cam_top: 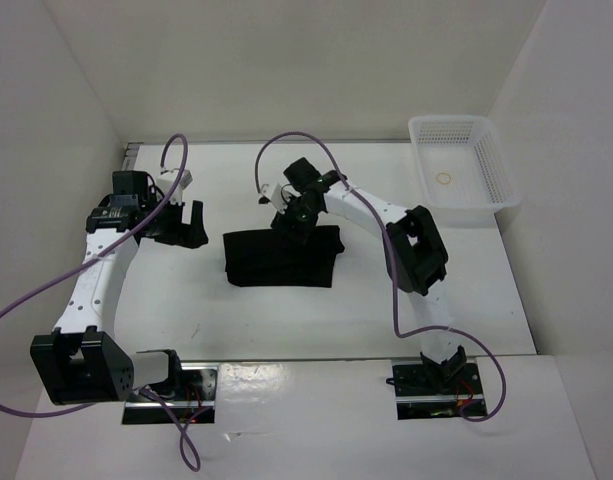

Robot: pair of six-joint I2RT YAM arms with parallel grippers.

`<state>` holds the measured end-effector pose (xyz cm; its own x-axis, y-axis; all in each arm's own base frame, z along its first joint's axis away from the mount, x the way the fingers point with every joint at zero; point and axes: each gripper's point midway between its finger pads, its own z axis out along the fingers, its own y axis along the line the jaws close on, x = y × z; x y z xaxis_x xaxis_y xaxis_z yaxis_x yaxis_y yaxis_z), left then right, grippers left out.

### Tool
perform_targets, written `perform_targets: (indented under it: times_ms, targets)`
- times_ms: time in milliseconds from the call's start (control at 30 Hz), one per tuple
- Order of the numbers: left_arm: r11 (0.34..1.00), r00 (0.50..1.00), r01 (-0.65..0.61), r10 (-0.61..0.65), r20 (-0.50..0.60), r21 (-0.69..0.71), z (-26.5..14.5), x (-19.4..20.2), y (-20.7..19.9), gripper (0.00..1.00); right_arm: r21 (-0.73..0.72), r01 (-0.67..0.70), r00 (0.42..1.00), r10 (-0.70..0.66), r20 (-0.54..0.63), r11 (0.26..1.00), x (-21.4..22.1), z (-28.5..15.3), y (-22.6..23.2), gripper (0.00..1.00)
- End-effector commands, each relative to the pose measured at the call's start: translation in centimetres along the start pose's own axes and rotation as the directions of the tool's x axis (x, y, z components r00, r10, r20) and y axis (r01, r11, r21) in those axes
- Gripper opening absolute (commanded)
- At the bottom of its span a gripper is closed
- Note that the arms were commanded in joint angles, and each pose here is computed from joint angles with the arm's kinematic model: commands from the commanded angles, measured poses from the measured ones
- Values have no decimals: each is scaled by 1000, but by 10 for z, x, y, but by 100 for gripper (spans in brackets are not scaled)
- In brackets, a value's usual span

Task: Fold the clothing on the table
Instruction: Fold the skirt

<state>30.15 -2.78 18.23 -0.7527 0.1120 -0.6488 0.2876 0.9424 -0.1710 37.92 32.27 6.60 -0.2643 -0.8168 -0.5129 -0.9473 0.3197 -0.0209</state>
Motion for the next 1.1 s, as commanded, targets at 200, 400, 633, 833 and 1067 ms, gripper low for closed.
perform_targets:
  times_ms: [200, 400, 633, 833, 1067]
  targets:
    - [1000, 1000, 3, -3, 20, -4, 0, -4, 1, 100, -66, 31, 1000, -31, 7, 997, -5, 0, 23, 72]
    - [1000, 1000, 7, -7, 12, -3, 2, -2, 2, 100, -102, 35, 999, -35, 6, 994, 0, 0, 31, 72]
    - [1000, 1000, 10, -10, 3, -1, 4, -1, 3, 100, -119, 33, 999, -35, -19, 992, 8, 8, 33, 72]
    - [1000, 1000, 10, -10, 3, -1, 4, -1, 3, 100, -123, 39, 999, -43, -25, 992, 10, 18, 31, 72]
    - [1000, 1000, 17, -17, -14, 2, 6, 2, 3, 100, -112, 37, 998, -41, -42, 993, 11, 30, 24, 72]
